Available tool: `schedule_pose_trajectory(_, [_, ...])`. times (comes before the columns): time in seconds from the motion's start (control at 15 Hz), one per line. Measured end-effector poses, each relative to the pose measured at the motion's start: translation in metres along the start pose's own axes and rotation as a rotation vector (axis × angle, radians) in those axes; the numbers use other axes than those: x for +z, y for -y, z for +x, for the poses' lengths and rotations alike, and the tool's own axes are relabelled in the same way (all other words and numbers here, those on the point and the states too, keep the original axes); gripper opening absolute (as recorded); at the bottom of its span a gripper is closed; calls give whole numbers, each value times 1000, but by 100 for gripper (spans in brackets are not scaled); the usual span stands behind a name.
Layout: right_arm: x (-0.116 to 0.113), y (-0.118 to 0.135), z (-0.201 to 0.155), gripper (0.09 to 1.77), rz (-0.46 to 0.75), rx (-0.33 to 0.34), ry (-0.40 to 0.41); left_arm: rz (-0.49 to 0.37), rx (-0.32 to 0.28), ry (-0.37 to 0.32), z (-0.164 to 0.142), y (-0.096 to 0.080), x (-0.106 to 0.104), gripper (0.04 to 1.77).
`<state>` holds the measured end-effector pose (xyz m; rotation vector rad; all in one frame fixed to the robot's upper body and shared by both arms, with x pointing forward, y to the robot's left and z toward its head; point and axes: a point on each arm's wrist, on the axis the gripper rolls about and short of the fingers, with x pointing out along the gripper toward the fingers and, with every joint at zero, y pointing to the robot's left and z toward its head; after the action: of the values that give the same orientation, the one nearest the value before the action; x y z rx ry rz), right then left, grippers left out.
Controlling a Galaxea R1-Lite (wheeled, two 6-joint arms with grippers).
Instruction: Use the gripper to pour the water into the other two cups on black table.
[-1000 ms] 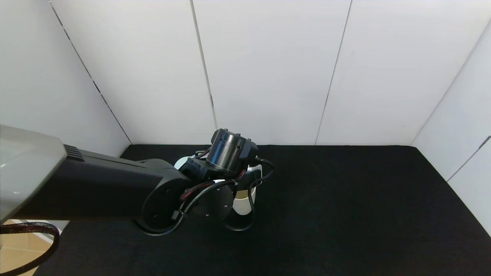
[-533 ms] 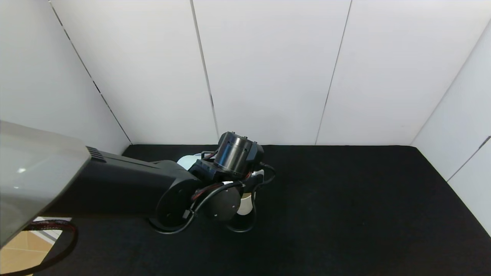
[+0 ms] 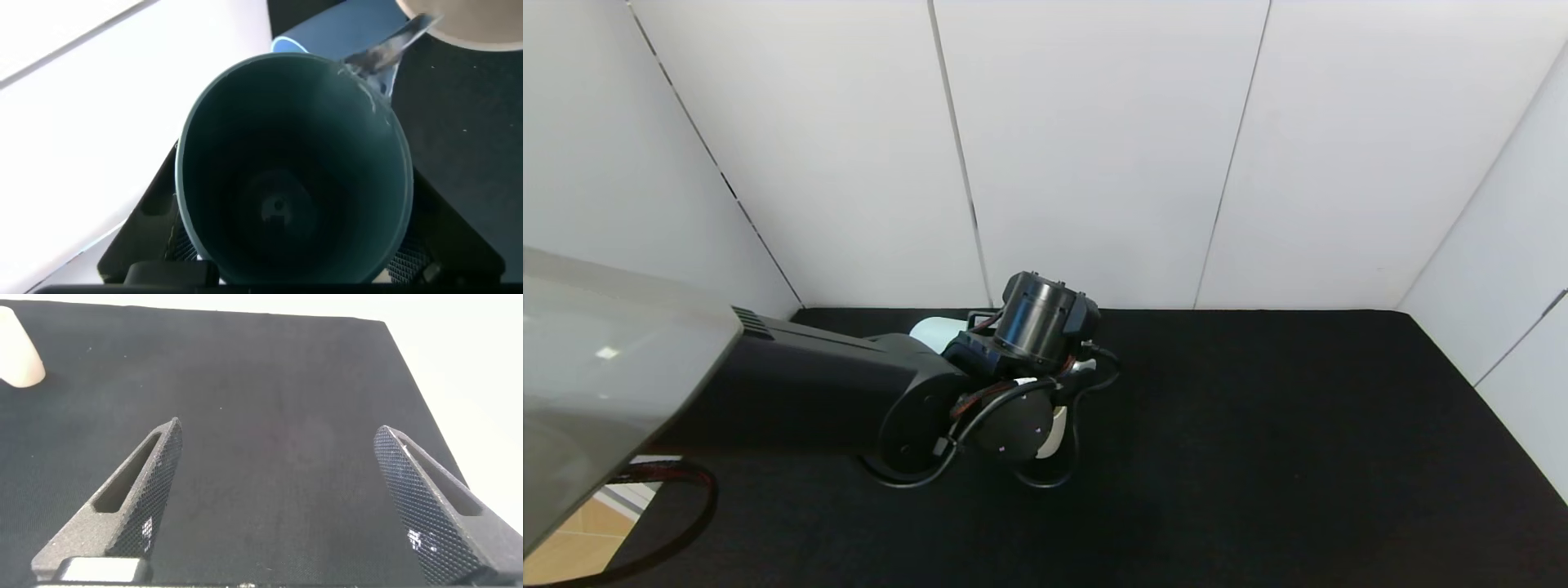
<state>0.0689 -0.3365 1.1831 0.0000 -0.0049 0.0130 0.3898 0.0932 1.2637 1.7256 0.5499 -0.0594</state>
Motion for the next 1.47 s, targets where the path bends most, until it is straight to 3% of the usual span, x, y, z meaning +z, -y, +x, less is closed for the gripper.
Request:
schedule_pose_trajectory(0.6, [0,0,0,171,0,0,0,-48,14,16,-3,-3,1,119])
schedule_pose_trajectory(1.07, [0,0,0,171,0,-5,0,-263,-70,26,3,22,-12,119])
schedule_pose_trajectory(1.27, [0,0,0,171,0,-6,0,-351,-93,37,6,18,-27,119])
schedule_pose_trajectory(1.47, [0,0,0,171,0,-6,0,-464,-110,63,5,7,-56,119])
